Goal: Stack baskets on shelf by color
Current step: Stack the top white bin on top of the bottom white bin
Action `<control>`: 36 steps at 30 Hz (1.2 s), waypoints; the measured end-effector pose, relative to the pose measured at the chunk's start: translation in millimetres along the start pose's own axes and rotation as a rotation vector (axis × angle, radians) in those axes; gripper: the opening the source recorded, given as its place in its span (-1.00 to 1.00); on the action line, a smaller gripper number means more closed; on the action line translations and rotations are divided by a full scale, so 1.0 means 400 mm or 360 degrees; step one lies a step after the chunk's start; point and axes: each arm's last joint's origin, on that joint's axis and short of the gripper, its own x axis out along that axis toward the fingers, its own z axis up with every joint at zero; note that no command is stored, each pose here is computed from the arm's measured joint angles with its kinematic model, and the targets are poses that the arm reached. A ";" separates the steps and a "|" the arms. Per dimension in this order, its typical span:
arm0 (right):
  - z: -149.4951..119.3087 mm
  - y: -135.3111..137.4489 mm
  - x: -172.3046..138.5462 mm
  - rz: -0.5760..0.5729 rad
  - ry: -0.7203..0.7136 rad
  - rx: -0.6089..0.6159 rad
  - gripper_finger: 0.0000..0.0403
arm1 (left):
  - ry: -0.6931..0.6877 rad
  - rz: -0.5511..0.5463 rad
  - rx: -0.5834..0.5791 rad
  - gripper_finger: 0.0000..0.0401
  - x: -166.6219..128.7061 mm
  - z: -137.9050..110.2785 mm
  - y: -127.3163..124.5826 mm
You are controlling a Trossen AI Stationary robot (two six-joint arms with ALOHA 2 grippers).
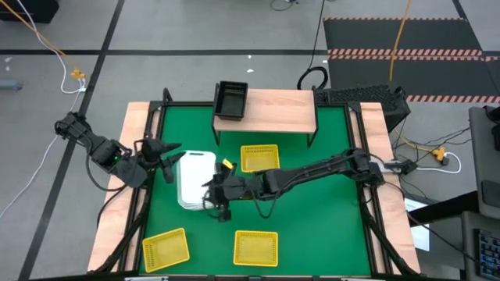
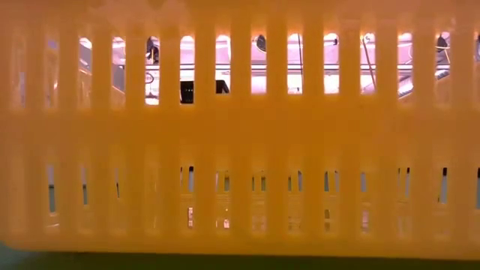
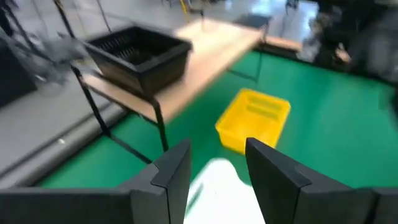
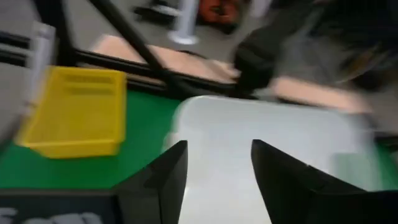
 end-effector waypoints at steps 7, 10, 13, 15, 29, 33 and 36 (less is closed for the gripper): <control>-0.022 -0.037 -0.228 -0.0250 -0.0086 0.0000 -0.17 | 0.0176 -0.0078 0.0076 -0.24 0.024 -0.020 -0.043; -0.125 -0.074 -0.324 -0.0284 -0.0229 0.0228 -0.20 | 0.0156 -0.0018 -0.0032 -0.24 0.041 -0.021 -0.062; -0.256 -0.092 -0.388 -0.0271 -0.0364 0.0446 -0.23 | 0.0141 0.0023 -0.0167 -0.24 0.060 -0.015 -0.073; -0.319 -0.112 -0.426 -0.0298 -0.0435 0.0585 -0.25 | 0.0147 0.0043 -0.0260 -0.24 0.066 0.001 -0.070; -0.327 -0.199 -0.612 -0.0311 -0.0761 0.0602 -0.26 | 0.1053 0.0127 0.0088 -0.24 0.210 0.129 0.014; -0.325 -0.209 -0.627 -0.0344 -0.0781 0.0576 -0.26 | 0.1319 0.0067 0.0145 -0.24 0.302 0.138 0.022; -0.334 -0.209 -0.625 -0.0350 -0.0709 0.0555 -0.26 | 0.1508 0.0069 0.0190 -0.24 0.348 0.136 0.028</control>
